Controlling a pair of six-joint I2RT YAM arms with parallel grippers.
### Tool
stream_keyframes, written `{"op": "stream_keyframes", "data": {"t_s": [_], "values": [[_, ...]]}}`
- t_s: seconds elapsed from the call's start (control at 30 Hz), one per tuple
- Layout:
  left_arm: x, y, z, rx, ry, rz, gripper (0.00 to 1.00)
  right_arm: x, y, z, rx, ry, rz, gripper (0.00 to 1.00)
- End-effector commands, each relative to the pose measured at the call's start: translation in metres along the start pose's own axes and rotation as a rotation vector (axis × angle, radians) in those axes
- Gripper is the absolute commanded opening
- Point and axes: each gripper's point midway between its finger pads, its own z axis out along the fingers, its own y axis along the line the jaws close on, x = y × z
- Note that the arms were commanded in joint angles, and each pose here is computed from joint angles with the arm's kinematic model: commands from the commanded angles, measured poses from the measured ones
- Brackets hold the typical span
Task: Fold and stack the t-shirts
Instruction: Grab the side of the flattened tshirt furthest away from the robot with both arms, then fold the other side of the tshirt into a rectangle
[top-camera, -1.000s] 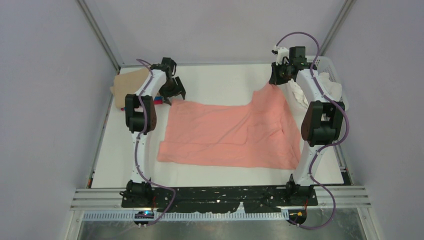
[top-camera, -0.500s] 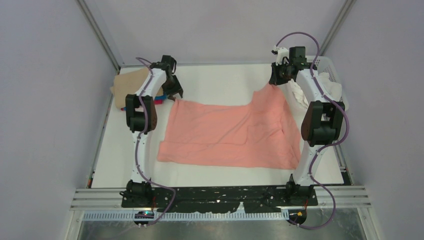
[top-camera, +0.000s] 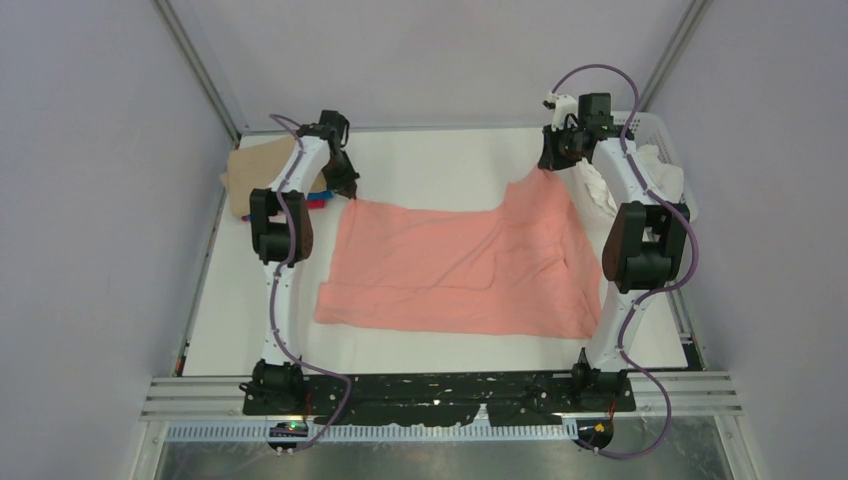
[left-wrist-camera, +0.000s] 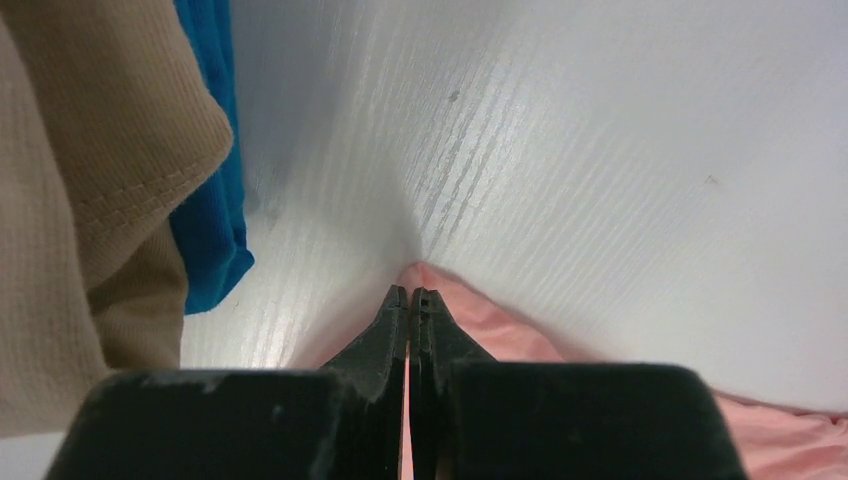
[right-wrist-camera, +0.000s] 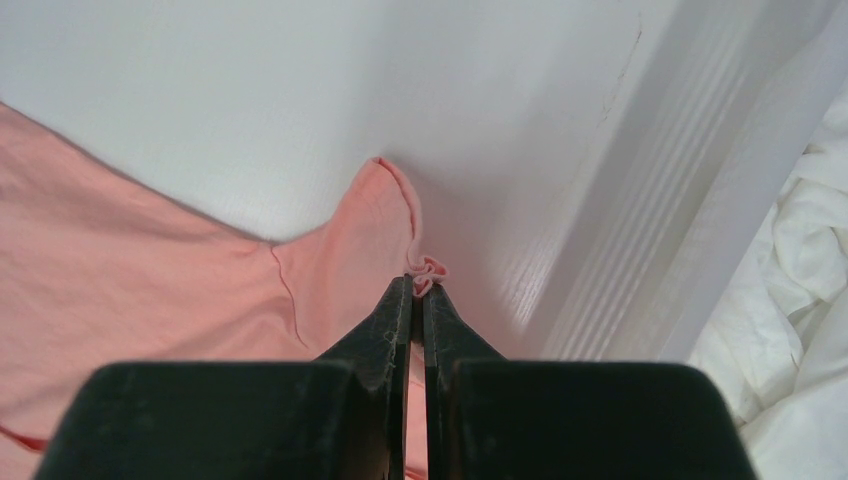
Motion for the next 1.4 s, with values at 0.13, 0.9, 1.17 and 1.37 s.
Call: {"op": "stream_keyframes", "data": {"t_s": [0.13,0.9,1.17,1.37], "values": [[-0.006,-0.010,-0.021,0.098,-0.050,0.134,0.00,-0.019,0.001,-0.009,0.009,-0.056,-0.025,0.06],[0.065,-0.002,-0.112,0.396,-0.235,0.311,0.00,0.048,0.045,-0.080,0.075,-0.107,0.051,0.06],[0.099,0.025,-0.120,0.389,-0.290,0.274,0.00,0.081,0.060,-0.101,0.090,-0.131,0.119,0.06],[0.107,0.043,-0.130,0.364,-0.356,0.203,0.00,0.095,0.071,-0.112,0.131,-0.100,0.118,0.06]]}}
